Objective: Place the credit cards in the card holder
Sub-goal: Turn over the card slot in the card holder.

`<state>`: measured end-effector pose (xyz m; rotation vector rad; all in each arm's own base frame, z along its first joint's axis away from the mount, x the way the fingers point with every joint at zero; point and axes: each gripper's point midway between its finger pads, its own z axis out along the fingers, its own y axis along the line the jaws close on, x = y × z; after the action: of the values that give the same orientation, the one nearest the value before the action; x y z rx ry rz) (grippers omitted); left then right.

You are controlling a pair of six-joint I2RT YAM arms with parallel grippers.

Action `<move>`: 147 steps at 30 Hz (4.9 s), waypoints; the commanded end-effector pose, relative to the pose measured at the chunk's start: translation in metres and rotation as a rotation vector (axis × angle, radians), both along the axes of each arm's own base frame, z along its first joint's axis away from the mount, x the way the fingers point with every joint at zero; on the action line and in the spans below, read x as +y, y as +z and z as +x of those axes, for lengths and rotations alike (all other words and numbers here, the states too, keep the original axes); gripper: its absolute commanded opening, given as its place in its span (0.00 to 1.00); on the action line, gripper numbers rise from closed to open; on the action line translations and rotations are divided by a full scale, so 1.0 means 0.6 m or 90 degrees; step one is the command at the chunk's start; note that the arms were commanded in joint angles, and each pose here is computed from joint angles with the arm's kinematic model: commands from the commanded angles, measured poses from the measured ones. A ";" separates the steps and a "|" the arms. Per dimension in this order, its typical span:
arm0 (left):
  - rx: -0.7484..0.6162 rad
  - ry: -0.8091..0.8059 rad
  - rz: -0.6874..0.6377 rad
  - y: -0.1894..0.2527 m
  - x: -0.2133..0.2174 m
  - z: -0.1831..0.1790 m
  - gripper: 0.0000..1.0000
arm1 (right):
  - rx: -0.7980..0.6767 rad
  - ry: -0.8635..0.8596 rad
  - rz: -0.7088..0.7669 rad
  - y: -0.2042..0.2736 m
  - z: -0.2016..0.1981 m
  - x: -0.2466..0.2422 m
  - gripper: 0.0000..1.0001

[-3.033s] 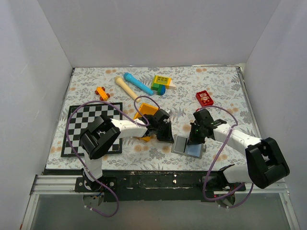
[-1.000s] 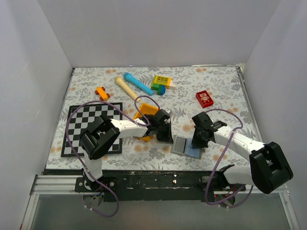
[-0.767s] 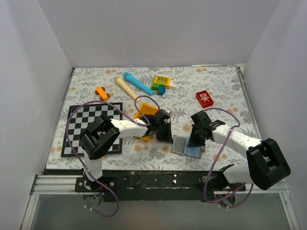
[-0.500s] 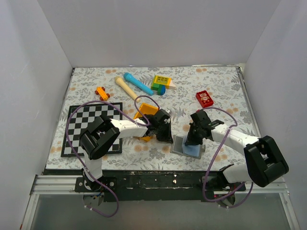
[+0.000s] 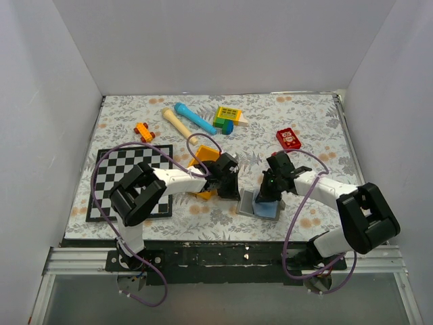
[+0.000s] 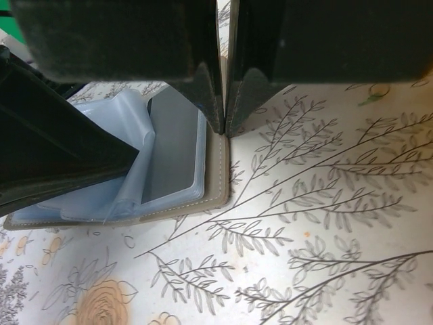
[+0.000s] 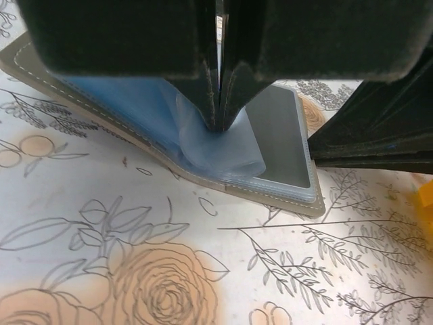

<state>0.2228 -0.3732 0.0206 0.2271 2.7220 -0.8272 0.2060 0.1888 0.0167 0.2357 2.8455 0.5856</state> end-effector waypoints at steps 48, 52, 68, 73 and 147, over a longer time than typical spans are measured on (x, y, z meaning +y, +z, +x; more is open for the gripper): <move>-0.066 -0.035 -0.034 0.004 -0.056 -0.010 0.00 | -0.031 0.039 0.000 -0.004 0.006 0.011 0.01; -0.058 -0.033 -0.031 -0.002 -0.050 -0.016 0.00 | -0.060 0.008 -0.023 0.018 0.000 -0.014 0.01; -0.069 -0.037 -0.052 0.032 -0.056 -0.014 0.00 | -0.031 -0.004 -0.042 0.000 -0.015 -0.026 0.01; -0.104 -0.032 -0.074 0.084 -0.055 -0.007 0.00 | -0.037 -0.003 -0.036 0.007 -0.015 -0.024 0.01; -0.113 -0.026 0.044 0.035 0.002 0.002 0.00 | -0.004 0.004 -0.187 0.000 0.053 -0.056 0.01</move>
<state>0.2198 -0.3831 0.0276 0.3893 2.6070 -0.7565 0.2208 0.1749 0.0223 0.1979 2.9124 0.3191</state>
